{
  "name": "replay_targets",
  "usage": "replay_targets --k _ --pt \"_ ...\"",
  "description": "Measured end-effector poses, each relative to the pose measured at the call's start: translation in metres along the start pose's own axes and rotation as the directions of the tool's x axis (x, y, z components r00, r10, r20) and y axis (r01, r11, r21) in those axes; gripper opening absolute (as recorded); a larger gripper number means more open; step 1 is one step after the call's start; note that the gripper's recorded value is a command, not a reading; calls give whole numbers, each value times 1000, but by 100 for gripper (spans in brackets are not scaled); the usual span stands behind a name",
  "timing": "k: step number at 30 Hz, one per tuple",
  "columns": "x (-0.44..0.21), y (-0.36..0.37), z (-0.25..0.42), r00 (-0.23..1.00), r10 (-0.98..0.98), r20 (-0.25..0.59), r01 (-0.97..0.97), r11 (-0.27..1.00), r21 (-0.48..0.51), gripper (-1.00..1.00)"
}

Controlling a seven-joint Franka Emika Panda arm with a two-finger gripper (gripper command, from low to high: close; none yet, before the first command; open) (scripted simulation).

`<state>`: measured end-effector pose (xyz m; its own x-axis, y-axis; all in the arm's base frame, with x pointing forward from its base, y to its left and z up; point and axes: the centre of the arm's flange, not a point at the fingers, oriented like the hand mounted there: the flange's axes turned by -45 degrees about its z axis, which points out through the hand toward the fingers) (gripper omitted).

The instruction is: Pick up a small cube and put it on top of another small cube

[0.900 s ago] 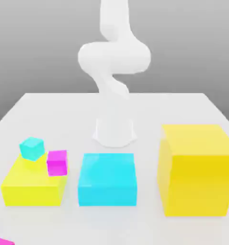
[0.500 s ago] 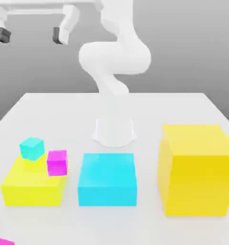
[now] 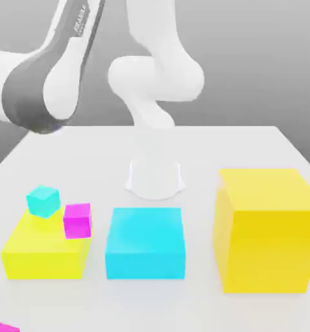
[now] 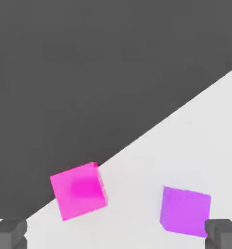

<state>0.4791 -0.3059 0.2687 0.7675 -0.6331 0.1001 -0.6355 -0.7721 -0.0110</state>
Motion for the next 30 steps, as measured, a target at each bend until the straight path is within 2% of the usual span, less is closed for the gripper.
replay_targets --k 4,7,8,15,19,30 --pt "-8 40 71 993 83 84 -82 997 -17 0" --pt "-13 47 118 991 95 97 -94 995 -20 0" --pt "-15 47 132 991 96 98 -95 995 -21 -100" --pt "-15 48 135 990 97 98 -96 995 -20 -100" --pt "-11 48 86 990 100 98 -98 995 -21 -100" --pt "-84 98 -16 903 424 74 -419 905 -77 -100"
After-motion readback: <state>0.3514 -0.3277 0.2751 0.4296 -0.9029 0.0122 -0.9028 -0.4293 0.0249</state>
